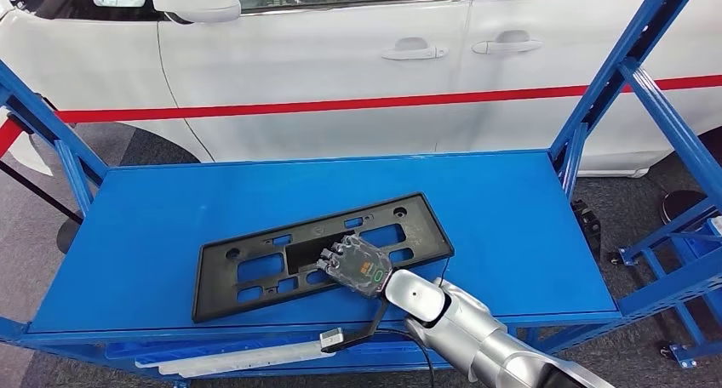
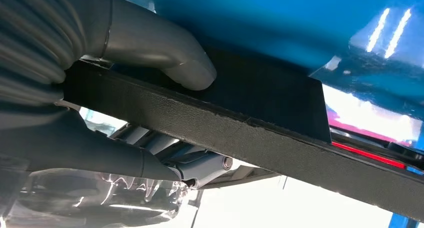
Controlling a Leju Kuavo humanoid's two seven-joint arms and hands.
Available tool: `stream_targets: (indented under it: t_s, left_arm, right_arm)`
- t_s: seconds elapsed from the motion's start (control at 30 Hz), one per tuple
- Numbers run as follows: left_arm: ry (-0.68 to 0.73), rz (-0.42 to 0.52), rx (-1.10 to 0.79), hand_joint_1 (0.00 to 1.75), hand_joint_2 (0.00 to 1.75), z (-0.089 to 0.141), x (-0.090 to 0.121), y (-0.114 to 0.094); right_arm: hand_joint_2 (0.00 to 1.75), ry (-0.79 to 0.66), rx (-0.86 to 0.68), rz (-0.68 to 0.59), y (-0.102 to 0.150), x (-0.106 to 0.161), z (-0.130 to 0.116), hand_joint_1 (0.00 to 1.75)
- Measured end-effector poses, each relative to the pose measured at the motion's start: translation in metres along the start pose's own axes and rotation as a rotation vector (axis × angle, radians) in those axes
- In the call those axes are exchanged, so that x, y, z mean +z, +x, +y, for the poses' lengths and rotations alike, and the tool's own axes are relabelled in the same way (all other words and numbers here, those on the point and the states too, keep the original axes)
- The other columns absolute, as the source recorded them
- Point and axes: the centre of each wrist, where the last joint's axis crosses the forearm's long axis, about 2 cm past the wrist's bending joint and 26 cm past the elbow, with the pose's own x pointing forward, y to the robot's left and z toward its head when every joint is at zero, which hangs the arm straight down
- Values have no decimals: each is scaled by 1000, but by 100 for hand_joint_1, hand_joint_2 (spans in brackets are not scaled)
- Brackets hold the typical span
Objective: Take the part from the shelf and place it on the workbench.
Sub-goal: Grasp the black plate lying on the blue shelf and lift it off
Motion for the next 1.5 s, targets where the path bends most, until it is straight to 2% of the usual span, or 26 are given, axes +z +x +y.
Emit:
stream_targets:
  t_s: [0.07,0.17,0.37,0.47,0.67,0.9,0.97,1.03,1.2,1.33,1.5]
  left_arm:
    - [-12,-30,8,0,175,0,0,0]
    - [-19,-58,12,0,175,-2,-1,2]
    - [-9,-56,9,0,175,-2,-1,3]
    - [-6,-57,4,0,175,-2,-1,2]
    - [3,-45,-7,0,175,-2,-2,5]
    - [-2,-58,-18,0,175,2,-4,8]
    - [-3,-65,-19,0,175,3,-4,8]
    - [-6,-76,-17,0,175,4,-4,8]
    - [-5,-100,-9,0,175,5,-5,9]
    - [-4,-96,-9,0,175,5,-5,9]
    - [5,-68,-15,0,175,4,-5,10]
  right_arm:
    - [175,-2,-5,2,-1,0,-1,171]
    - [175,-4,-11,6,-3,-1,-1,171]
    - [175,-22,-35,17,-5,-3,-3,171]
    - [175,-82,-125,28,-4,-1,-4,171]
    - [175,-439,-458,92,-20,-5,-37,171]
    - [175,-913,-950,81,-30,12,-83,171]
    - [175,-999,-1095,21,-29,19,-100,171]
    - [175,-1056,-1232,-98,-30,26,-119,171]
    - [175,-1079,-1435,-404,-27,40,-144,171]
    - [175,-1056,-1501,-546,-16,47,-151,171]
    - [175,-1070,-1493,-599,-11,54,-160,171]
